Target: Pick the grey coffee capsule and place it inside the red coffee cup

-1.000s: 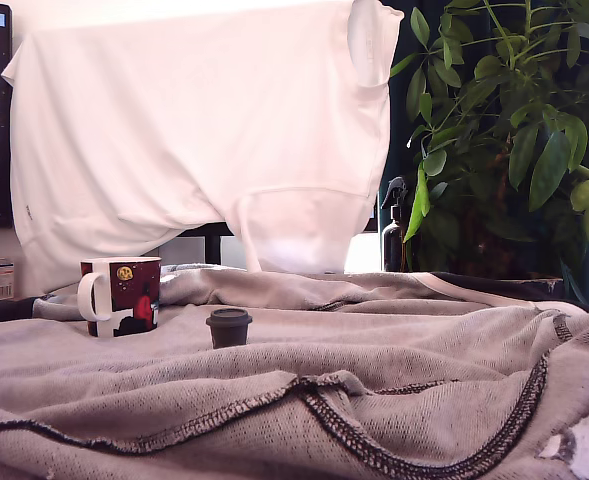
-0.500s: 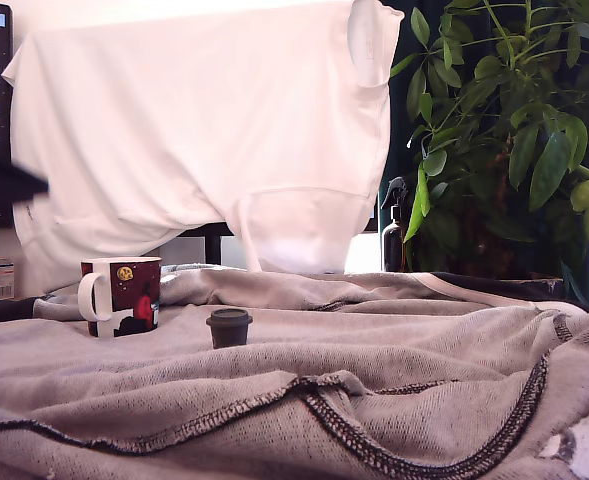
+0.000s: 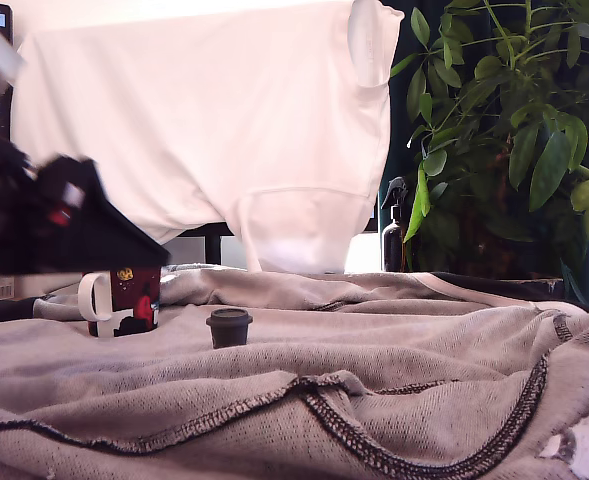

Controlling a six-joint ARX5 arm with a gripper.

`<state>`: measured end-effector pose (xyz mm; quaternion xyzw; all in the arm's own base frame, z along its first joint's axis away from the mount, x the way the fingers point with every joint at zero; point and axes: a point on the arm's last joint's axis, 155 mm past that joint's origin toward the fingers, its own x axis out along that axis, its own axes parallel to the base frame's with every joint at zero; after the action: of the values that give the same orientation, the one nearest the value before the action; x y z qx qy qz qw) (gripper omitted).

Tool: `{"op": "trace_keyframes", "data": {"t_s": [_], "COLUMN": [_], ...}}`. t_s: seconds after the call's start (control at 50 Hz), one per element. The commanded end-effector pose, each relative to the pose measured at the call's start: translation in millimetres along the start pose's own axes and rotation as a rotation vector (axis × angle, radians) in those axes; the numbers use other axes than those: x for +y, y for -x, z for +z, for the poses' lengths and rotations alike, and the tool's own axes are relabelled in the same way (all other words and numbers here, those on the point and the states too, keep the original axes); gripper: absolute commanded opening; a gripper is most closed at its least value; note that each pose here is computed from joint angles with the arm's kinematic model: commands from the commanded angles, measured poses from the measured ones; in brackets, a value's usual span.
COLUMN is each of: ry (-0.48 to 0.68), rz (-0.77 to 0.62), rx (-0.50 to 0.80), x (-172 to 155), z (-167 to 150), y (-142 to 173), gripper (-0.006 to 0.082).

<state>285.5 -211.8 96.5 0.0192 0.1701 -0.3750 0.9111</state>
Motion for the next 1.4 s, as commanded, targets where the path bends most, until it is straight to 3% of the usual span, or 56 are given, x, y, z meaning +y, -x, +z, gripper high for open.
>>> {"op": "trace_keyframes", "data": {"t_s": [0.0, 0.46, 0.9, 1.18, 1.38], "ry": [-0.013, -0.004, 0.005, 0.021, 0.028], "rz": [-0.019, -0.102, -0.135, -0.135, -0.135], "rx": [0.023, 0.111, 0.141, 0.191, 0.212], "x": [-2, -6, -7, -6, -6], "z": [-4, -14, -20, -30, -35], "y": [-10, -66, -93, -97, -96], "gripper": [0.0772, 0.0771, 0.0767, 0.0464, 0.0363]}}
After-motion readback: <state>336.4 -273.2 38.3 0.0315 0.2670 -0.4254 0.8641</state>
